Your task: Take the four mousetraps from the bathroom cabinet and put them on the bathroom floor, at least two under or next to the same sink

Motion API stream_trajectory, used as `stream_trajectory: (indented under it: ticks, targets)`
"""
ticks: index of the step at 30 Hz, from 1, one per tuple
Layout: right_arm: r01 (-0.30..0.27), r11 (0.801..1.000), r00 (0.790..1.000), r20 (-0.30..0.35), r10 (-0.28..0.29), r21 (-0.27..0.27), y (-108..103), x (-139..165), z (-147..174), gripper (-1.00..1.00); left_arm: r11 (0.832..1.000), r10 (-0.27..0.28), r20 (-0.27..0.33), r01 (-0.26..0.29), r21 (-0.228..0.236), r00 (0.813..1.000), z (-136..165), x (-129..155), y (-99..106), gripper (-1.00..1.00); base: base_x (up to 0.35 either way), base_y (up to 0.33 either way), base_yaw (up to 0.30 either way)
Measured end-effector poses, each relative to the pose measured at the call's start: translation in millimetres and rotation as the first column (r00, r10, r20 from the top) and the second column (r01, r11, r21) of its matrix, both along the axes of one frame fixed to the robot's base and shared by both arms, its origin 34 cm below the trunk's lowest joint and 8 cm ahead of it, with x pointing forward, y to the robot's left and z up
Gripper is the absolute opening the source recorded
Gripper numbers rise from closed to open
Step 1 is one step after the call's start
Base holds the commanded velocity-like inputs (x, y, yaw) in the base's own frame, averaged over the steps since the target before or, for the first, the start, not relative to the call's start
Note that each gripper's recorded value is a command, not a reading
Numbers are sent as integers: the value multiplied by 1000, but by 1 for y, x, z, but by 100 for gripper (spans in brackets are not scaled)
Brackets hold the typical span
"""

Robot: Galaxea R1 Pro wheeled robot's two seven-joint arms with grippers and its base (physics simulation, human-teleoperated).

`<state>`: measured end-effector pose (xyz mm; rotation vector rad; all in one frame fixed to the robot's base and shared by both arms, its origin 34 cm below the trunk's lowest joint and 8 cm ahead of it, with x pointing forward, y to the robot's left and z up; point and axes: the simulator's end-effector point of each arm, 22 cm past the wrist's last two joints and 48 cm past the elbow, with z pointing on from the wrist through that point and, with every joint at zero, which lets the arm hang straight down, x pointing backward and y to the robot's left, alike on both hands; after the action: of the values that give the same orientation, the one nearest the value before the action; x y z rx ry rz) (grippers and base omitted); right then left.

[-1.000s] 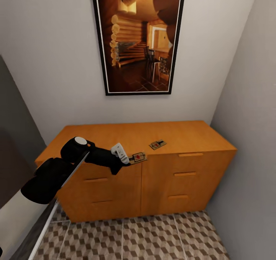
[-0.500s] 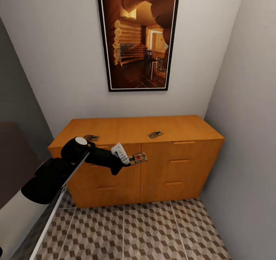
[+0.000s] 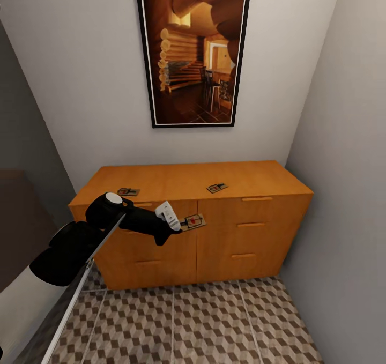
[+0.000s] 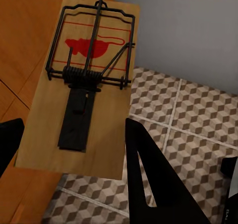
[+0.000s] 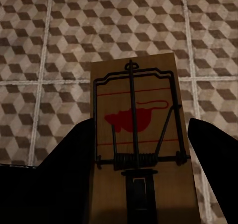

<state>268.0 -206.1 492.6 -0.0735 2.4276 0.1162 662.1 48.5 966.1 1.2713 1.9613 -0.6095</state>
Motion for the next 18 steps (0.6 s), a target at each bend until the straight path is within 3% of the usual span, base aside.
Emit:
stream_trajectory:
  ticks: [8,12,18]
  targets:
    - [-1,1000,1000,2,1,-4,-3,1,0,-100,1000,3,-57,-2,8,998,-41,-14,7,-100,0,0,0]
    - [-2,1000,1000,3,2,-5,-4,1,0,-100,1000,26,-43,-26,13,999,-84,-16,14,-100,0,0,0]
    - [1,1000,1000,5,-1,-8,-5,2,0,-100,996,87,-71,-84,39,994,-153,-26,32,-100,0,0,0]
